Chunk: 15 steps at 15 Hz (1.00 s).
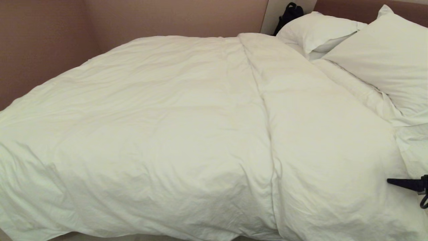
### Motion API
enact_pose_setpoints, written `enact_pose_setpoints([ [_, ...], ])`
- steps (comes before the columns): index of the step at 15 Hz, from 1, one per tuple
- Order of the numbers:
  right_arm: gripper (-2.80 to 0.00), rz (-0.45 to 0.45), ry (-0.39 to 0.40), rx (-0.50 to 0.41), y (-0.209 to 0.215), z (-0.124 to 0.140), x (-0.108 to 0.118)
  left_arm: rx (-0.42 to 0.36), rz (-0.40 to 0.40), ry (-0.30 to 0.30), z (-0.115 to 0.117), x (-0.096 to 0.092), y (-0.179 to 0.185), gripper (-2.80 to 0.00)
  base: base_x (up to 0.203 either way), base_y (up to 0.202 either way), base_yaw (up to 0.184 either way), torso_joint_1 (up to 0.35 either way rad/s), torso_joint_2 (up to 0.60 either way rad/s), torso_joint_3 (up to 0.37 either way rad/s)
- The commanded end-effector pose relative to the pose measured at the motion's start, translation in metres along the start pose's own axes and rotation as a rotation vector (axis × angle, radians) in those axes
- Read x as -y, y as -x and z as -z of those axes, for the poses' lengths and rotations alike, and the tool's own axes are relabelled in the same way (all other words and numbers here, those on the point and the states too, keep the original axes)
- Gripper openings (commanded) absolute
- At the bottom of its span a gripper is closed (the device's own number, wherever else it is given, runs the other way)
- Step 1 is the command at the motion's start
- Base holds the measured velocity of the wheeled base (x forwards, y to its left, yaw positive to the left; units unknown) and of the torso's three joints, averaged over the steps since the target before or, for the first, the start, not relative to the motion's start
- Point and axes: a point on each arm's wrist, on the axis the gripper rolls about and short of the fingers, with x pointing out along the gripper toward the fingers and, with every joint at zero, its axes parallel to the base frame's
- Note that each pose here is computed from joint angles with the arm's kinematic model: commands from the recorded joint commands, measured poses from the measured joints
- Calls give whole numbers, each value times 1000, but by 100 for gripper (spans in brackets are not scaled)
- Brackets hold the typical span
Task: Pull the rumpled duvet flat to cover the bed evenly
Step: Flatten the corners of the folded blanket
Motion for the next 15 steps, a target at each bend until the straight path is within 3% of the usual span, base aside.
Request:
enact_pose_setpoints([
  [1,0,-4,22,12,-16,7,9,1,-1,1,0,0,0,-280,0,0,0,0,0,0],
  [9,0,-31,2,-21,-34,14,14,1,-1,1,0,0,0,-280,0,0,0,0,0,0],
  [10,-280,-31,2,-21,-34,14,15,1,-1,1,0,0,0,-280,0,0,0,0,0,0],
  [15,-280,-33,4,-21,-35,14,14,1,-1,1,0,0,0,-280,0,0,0,0,0,0],
])
